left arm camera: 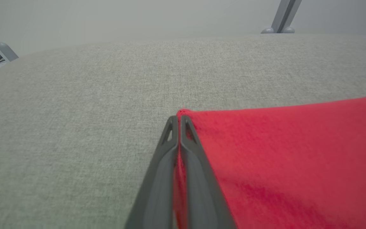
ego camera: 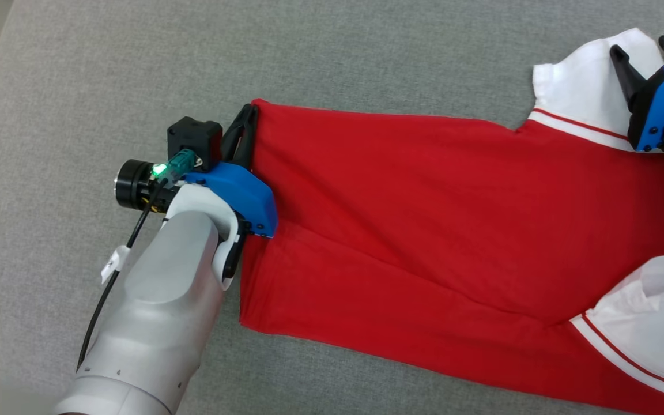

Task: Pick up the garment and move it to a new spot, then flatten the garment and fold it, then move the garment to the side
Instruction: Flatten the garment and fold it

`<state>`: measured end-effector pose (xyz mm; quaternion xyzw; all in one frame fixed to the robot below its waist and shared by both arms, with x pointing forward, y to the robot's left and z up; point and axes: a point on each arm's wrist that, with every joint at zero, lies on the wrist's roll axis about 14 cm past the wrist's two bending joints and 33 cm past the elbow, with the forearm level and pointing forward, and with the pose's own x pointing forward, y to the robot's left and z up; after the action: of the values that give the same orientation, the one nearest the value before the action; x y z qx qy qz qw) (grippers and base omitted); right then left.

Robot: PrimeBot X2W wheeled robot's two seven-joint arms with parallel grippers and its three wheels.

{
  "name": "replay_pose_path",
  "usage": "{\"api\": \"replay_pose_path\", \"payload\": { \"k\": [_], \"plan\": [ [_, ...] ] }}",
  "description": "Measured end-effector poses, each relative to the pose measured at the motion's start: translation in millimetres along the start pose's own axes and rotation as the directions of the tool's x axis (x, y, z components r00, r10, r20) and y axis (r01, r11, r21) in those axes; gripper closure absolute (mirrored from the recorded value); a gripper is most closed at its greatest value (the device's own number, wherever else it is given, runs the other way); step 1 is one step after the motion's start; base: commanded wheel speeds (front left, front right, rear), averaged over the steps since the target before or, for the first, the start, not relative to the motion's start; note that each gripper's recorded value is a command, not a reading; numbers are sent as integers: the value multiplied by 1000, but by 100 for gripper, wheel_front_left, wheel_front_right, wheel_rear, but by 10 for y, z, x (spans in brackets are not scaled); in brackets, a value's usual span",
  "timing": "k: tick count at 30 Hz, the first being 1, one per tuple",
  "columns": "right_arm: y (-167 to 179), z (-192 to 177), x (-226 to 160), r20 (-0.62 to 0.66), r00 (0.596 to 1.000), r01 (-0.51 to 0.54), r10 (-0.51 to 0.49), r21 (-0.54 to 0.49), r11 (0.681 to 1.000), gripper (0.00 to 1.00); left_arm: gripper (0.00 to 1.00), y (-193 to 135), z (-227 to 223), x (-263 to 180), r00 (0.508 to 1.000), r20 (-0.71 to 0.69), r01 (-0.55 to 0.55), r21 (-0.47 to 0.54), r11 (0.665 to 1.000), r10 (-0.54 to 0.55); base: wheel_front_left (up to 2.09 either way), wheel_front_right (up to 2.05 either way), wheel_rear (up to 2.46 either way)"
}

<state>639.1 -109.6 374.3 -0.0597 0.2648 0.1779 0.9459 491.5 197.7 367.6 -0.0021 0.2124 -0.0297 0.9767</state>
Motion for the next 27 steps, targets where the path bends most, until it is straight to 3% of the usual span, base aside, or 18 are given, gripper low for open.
{"api": "replay_pose_path", "payload": {
  "k": [1,2,3,4,9,14,27],
  "plan": [
    [4,-34,25,-14,1000,0,0,-5,1000,5,100,-1,-8,-6,1000,-1,-1,-4,1000,1,0,0,0],
    [5,-67,45,-28,1000,1,-1,-7,1000,22,100,-2,-12,-8,1000,-1,-3,-7,1000,3,0,0,0],
    [6,-83,61,-36,999,1,-2,-7,1000,65,100,-9,-21,-8,1000,-3,-2,-9,1000,2,0,0,0],
    [3,-69,77,-34,999,3,-3,-8,1000,100,100,-16,-26,-6,1000,-3,-4,-12,1000,4,0,0,0],
    [-119,183,58,90,995,34,-33,-14,999,100,100,-35,-12,16,1000,4,-20,-21,1000,20,0,0,0],
    [-344,492,-118,251,963,93,-96,25,995,100,100,-31,109,38,998,37,-40,-33,999,41,0,0,0],
    [-421,689,-918,429,893,87,-134,128,988,100,100,-69,268,-147,992,119,-44,-26,999,47,0,0,0]
  ]
}}
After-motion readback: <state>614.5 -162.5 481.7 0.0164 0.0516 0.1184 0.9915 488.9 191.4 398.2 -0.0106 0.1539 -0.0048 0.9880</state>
